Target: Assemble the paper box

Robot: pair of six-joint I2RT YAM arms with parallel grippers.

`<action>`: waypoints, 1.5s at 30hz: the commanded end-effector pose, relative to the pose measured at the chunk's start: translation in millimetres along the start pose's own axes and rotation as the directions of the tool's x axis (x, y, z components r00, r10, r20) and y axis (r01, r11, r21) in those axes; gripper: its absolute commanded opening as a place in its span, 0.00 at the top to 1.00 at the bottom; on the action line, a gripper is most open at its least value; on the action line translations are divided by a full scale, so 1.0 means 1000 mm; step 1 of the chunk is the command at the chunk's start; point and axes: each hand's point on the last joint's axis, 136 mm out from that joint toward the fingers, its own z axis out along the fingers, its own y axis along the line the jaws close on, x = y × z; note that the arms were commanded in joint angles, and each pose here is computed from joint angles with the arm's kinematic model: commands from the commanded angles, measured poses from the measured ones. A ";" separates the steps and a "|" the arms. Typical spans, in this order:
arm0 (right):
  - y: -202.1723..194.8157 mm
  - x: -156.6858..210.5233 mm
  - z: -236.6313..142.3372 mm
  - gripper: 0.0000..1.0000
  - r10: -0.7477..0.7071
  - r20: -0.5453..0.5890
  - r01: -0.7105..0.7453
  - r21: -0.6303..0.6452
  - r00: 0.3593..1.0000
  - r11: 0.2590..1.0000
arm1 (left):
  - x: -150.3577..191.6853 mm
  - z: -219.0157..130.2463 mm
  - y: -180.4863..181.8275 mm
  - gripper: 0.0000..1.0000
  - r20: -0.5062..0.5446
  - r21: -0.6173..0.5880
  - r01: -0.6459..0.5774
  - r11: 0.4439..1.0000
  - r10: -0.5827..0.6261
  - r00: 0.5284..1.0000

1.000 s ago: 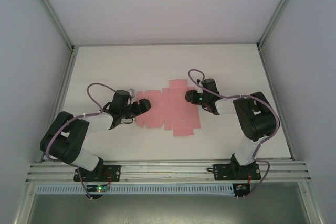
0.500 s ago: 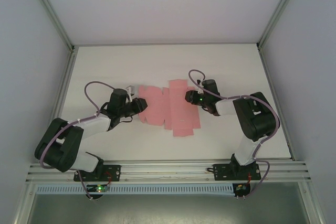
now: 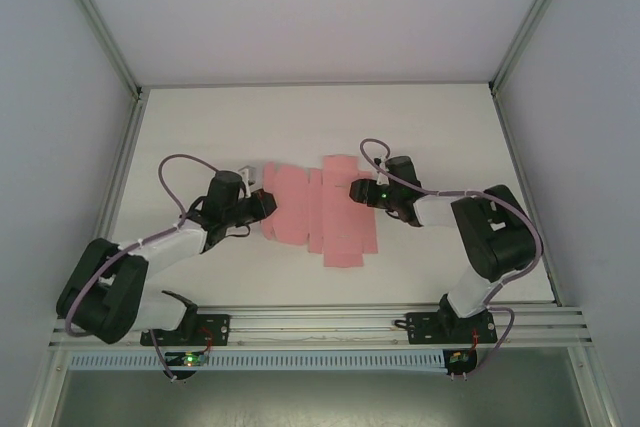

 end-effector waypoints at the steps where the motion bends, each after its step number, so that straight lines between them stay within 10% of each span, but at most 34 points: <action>1: -0.004 0.003 -0.015 0.45 -0.036 -0.049 0.039 0.070 0.998 0.997 | -0.005 -0.009 0.009 1.00 0.048 -0.056 -0.052 0.997 0.055 0.997; 10: -0.008 -0.002 -0.024 0.36 -0.051 -0.026 0.053 0.077 0.998 0.996 | -0.003 -0.033 -0.027 1.00 0.121 0.121 -0.177 0.977 0.162 0.979; 19: 0.041 0.005 -0.028 0.38 -0.109 -0.006 0.107 -0.181 0.994 0.978 | -0.013 -0.061 -0.042 1.00 0.257 0.181 -0.185 0.966 0.135 0.957; 32: 0.109 0.013 -0.077 0.45 -0.137 0.058 0.142 -0.625 0.989 0.768 | -0.026 -0.111 -0.057 1.00 0.454 0.242 -0.201 0.949 0.073 0.888; 42: 0.128 -0.005 -0.097 0.46 -0.263 0.218 0.341 -0.663 0.940 0.666 | -0.022 -0.136 -0.072 1.00 0.493 0.296 -0.245 0.923 0.072 0.867; 45: 0.134 -0.013 -0.100 0.61 -0.295 0.259 0.392 -0.656 0.920 0.646 | -0.023 -0.137 -0.073 1.00 0.486 0.287 -0.244 0.927 0.078 0.870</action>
